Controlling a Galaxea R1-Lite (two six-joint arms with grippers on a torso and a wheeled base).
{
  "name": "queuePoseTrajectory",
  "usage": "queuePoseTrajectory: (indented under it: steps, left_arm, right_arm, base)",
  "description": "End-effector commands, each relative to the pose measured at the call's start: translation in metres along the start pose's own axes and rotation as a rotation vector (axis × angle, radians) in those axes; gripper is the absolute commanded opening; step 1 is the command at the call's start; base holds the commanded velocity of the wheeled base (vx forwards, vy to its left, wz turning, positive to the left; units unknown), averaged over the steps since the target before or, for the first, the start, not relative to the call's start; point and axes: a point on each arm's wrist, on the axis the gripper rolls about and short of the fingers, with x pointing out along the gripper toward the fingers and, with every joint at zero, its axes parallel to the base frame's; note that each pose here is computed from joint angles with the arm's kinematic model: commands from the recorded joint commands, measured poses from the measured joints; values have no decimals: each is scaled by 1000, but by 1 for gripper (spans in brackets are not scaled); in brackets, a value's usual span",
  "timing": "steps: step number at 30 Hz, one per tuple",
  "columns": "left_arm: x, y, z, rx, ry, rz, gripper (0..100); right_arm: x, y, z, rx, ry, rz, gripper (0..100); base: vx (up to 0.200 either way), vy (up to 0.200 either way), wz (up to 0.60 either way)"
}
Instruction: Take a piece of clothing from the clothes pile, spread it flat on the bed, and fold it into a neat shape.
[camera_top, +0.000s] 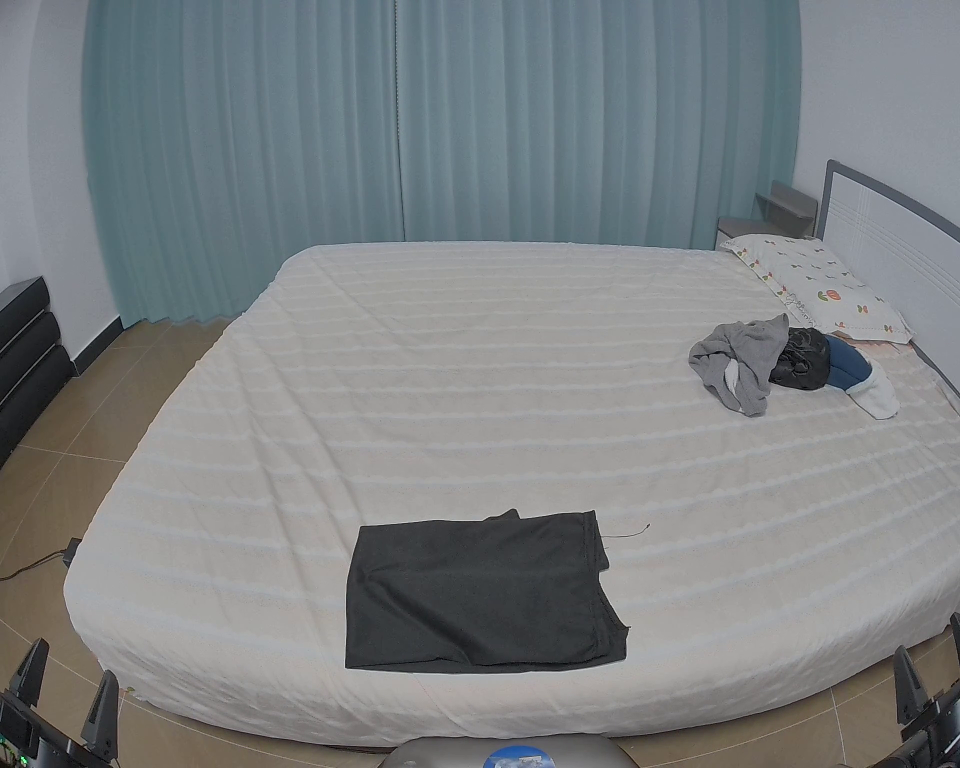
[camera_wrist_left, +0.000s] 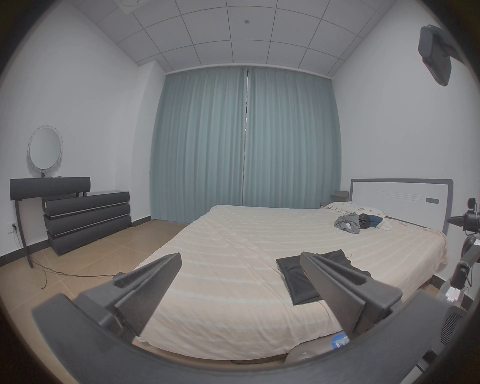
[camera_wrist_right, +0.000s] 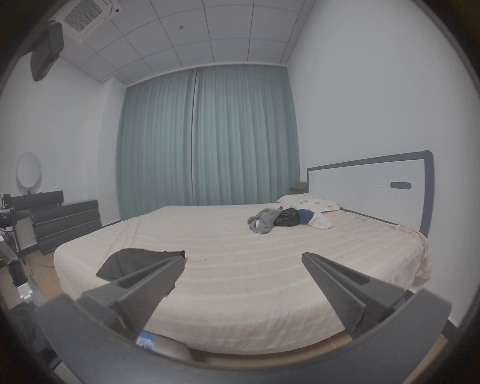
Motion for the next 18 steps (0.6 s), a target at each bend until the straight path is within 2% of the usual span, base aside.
queuePoseTrajectory:
  steps: [1,6,18]
  left_arm:
    - [0,0,-4,1,0,0,100]
    - [0,0,-4,2,0,0,100]
    - [0,0,-4,36,0,-9,100]
  right_arm:
    - [0,0,-5,-5,14,11,100]
    - [0,0,-5,17,5,12,100]
    - [0,0,-5,-11,5,26,100]
  base:
    - [0,0,0]
    - [0,0,0]
    - [0,0,0]
